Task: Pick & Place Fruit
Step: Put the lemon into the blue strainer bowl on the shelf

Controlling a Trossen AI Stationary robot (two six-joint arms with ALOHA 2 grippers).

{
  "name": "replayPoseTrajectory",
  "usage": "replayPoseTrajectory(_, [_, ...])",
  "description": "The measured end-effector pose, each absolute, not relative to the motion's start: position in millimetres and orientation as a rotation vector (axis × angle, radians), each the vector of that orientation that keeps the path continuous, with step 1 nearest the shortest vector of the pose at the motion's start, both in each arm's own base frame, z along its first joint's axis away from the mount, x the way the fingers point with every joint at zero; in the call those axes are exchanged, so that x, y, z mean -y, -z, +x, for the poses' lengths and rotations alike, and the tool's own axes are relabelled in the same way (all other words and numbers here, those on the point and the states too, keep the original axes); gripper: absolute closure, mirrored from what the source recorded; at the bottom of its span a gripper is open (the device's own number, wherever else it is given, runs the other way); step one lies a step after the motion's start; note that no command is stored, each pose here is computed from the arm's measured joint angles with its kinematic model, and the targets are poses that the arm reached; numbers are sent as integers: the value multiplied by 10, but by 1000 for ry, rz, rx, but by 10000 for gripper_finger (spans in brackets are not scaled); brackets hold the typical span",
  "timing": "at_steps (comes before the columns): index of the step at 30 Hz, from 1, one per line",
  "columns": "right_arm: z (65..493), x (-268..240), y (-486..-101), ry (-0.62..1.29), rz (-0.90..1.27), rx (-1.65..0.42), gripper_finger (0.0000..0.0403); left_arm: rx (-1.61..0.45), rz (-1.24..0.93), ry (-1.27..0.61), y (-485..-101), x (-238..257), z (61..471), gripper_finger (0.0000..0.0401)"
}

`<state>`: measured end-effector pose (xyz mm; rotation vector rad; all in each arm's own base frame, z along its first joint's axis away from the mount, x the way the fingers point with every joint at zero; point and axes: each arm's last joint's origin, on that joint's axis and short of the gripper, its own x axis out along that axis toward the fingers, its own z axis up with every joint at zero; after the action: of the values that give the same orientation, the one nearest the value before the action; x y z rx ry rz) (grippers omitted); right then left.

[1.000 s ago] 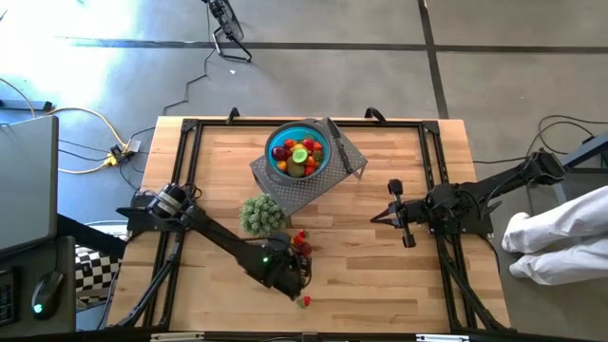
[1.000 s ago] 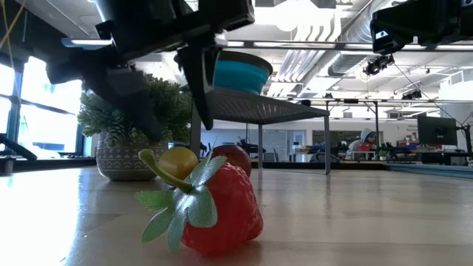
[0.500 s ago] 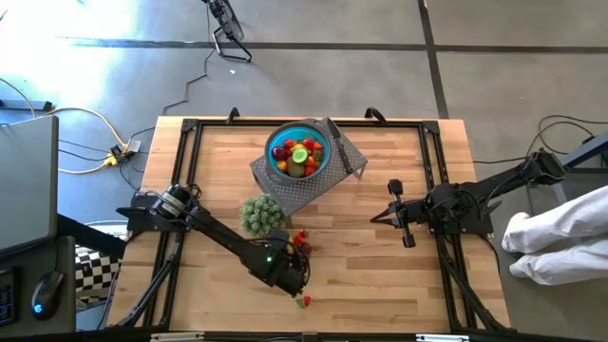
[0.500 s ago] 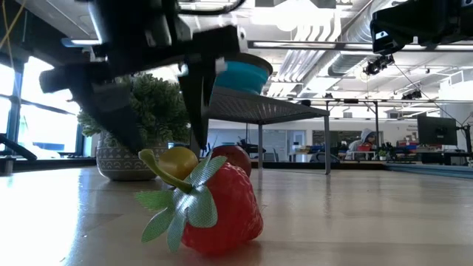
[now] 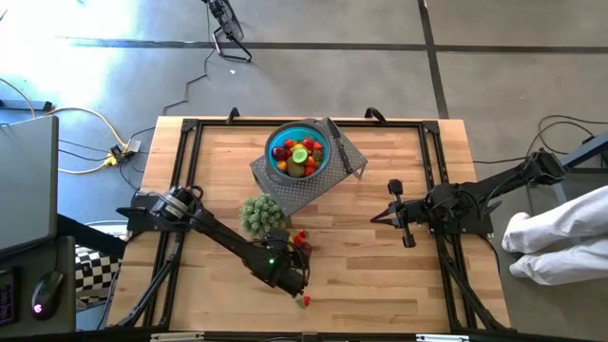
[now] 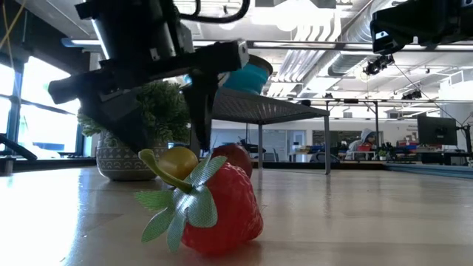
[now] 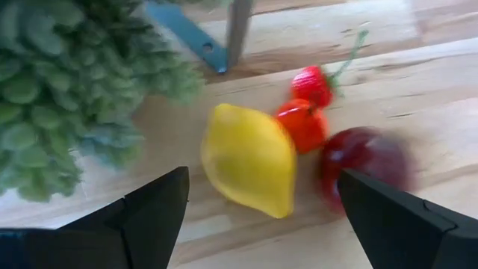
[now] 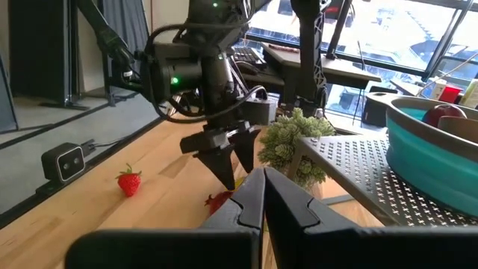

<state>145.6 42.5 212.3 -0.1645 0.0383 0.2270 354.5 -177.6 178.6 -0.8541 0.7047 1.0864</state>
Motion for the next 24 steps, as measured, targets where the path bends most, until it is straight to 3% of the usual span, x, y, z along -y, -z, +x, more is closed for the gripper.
replayPoseTrajectory(24, [1456,-425,-2107,-228,-168,-56,400,-747,-804,-1156,-1569,1686,3602,66])
